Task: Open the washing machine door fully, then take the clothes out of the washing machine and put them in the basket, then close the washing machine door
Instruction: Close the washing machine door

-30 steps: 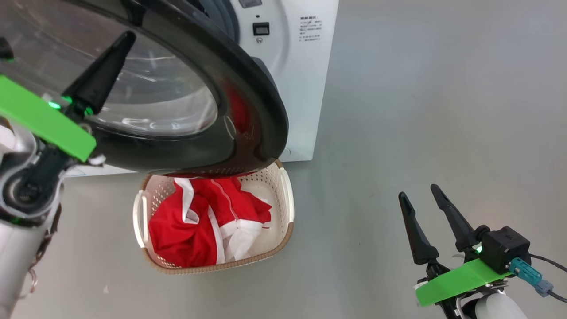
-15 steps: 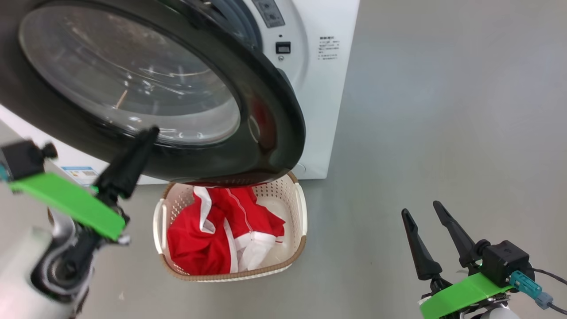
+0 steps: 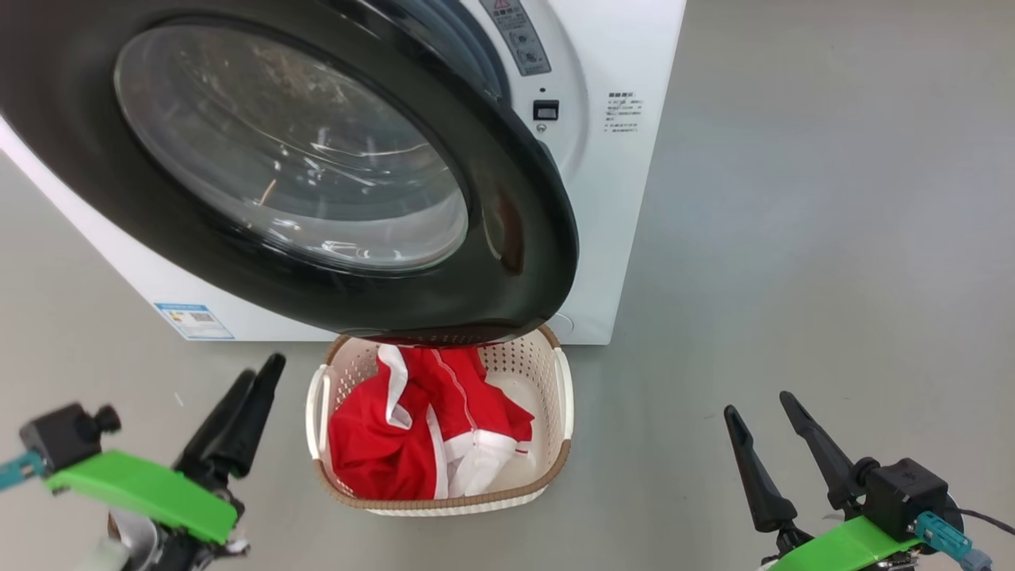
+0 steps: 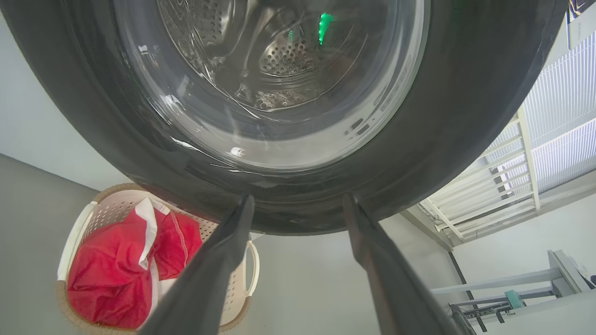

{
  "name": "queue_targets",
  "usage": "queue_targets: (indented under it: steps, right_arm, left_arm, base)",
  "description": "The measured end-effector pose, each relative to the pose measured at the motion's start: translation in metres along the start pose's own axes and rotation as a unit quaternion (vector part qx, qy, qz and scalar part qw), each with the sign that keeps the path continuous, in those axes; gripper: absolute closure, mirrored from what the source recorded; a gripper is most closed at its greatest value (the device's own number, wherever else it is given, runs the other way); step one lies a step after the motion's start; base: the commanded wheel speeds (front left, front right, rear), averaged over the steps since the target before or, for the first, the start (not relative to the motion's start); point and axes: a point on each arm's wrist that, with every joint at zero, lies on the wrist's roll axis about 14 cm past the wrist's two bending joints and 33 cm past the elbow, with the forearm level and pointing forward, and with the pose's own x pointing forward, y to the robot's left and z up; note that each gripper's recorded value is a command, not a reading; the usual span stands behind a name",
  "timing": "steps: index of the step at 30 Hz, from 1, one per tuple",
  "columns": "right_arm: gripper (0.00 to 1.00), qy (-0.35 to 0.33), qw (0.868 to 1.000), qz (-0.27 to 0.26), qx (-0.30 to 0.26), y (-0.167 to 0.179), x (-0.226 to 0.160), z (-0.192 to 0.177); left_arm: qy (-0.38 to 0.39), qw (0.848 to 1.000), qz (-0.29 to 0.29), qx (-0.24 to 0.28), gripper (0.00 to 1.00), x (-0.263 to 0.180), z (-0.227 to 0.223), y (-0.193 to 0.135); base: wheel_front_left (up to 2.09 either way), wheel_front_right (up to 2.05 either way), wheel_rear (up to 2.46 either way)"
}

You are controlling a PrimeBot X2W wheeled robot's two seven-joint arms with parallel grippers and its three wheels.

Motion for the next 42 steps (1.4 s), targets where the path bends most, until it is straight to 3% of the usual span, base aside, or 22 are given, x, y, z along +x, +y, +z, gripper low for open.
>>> queue_targets:
  steps: [9, 16, 31, 42]
  right_arm:
    - [0.0, -0.003, 1.0, -0.001, -0.006, -0.003, -0.003, 0.003]
    - [0.0, 0.004, 1.0, -0.02, -0.005, -0.013, -0.016, -0.001]
    - [0.0, -0.012, 0.999, -0.044, -0.01, -0.028, -0.024, 0.01]
    - [0.0, -0.012, 0.998, -0.055, -0.009, -0.032, -0.036, 0.009]
  left_arm:
    - [-0.014, 0.998, 0.058, -0.009, 0.0, -0.026, -0.014, 0.036]
    - [-0.023, 0.995, 0.094, 0.017, 0.0, -0.042, -0.024, 0.057]
    - [-0.049, 0.981, 0.134, 0.131, 0.0, -0.066, -0.031, 0.073]
    - [-0.062, 0.964, 0.139, 0.217, 0.0, -0.078, -0.035, 0.063]
  base:
    - [0.0, 0.0, 0.0]
    - [0.0, 0.0, 0.0]
    - [0.0, 0.0, 0.0]
    - [0.0, 0.0, 0.0]
